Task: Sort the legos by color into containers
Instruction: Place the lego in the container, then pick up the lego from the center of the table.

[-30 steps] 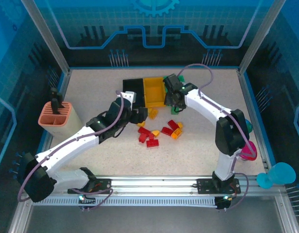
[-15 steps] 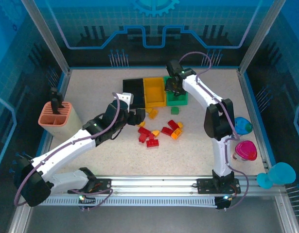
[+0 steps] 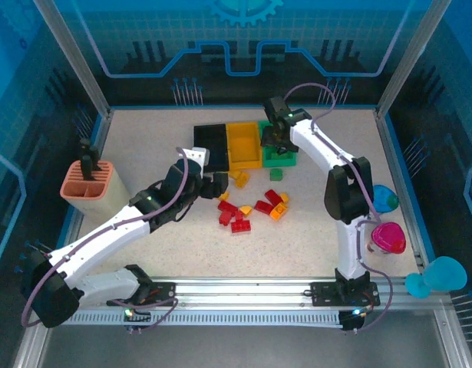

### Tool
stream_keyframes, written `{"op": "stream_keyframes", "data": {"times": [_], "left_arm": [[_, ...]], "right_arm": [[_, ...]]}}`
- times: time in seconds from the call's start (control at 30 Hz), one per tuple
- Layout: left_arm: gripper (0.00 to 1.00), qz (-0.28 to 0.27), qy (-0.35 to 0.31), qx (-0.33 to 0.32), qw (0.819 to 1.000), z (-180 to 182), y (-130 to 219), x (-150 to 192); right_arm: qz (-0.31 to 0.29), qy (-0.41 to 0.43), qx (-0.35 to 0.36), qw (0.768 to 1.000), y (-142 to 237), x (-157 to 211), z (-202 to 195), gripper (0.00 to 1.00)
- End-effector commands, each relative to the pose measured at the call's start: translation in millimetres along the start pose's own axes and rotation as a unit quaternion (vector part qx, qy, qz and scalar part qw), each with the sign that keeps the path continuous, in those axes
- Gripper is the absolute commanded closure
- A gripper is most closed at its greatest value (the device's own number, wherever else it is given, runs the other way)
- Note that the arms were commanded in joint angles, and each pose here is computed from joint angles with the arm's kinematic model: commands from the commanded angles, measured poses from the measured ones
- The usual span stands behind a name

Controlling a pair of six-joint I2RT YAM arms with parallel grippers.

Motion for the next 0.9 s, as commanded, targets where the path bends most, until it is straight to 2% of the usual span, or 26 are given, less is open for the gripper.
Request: {"op": "stream_keyframes", "data": {"times": [0.0, 0.2, 0.37, 0.53, 0.7, 0.87], "left_arm": [[0.15, -0.006, 0.003, -0.007, 1.000, 4, 2, 1], [0.15, 0.005, -0.001, -0.014, 1.000, 6, -4, 7], [0.15, 0.018, 0.003, -0.015, 1.000, 7, -9, 14], [0.15, 0.023, 0.002, -0.020, 1.000, 10, -9, 18], [0.16, 0.025, 0.001, -0.023, 0.999, 13, -8, 20], [0.15, 0.028, 0.001, -0.026, 0.999, 14, -9, 22]], "right_arm": [[-0.022, 0.016, -0.030, 0.999, 26, 6, 3, 0.23], [0.012, 0.032, -0.043, 0.999, 16, 46, 0, 0.23], [0.040, 0.040, -0.045, 0.997, -3, 66, 1, 0.18], [0.063, 0.044, -0.040, 0.996, -24, 72, 5, 0.19], [0.084, 0.047, -0.033, 0.995, -44, 77, 9, 0.26], [0.095, 0.049, -0.025, 0.994, -59, 81, 11, 0.28]]}}
Point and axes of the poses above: each hand's point on the last joint's axis, 136 mm out from that joint toward the fingers, its own y axis back along the fingers, its own z axis along the line the jaws close on, x = y × z, the point moved 7 cm from there along y, back along the fingers, and after that the axes turned 9 degrees about y, right-handed, at the moved point
